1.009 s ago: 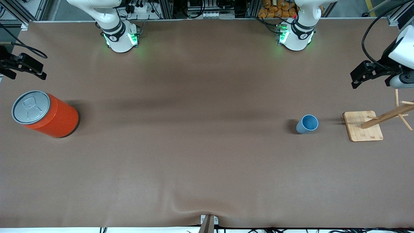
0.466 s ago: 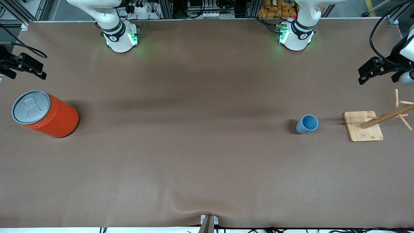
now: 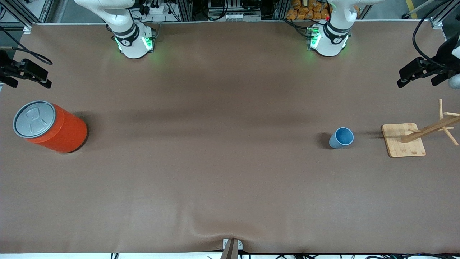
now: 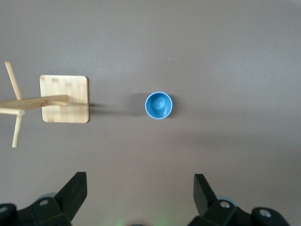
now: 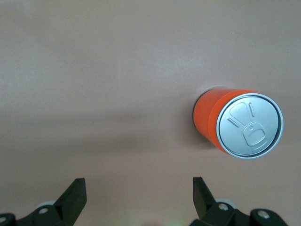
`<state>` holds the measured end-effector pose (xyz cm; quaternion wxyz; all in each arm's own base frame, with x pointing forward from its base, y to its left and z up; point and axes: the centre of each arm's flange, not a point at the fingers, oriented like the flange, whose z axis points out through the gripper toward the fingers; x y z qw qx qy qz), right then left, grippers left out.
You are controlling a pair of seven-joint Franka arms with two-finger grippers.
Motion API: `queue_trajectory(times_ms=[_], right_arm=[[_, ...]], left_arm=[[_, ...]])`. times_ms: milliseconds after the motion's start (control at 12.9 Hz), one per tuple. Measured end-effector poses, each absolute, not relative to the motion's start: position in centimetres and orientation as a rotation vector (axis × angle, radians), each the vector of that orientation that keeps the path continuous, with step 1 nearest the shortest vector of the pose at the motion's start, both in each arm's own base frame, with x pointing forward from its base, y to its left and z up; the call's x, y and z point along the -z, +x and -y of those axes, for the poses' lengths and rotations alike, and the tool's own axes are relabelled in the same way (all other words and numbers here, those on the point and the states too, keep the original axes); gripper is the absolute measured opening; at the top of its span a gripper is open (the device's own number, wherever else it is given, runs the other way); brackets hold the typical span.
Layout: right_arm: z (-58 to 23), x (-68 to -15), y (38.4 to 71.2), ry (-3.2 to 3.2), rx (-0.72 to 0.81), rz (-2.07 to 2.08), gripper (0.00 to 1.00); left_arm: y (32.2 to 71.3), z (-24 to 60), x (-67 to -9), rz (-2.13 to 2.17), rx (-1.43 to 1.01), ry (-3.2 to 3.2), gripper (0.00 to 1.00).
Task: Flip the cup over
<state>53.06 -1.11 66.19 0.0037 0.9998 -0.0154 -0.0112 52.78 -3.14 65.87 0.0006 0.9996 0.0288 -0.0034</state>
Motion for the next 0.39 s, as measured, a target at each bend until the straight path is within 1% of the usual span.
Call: queue_trajectory(times_ms=[388], right_arm=[[1.13, -66.19, 53.06, 3.134, 0.035, 0.049, 1.0]], left_arm=[[52.52, 3.41, -65.96, -0.082, 0.03, 3.141, 1.0]])
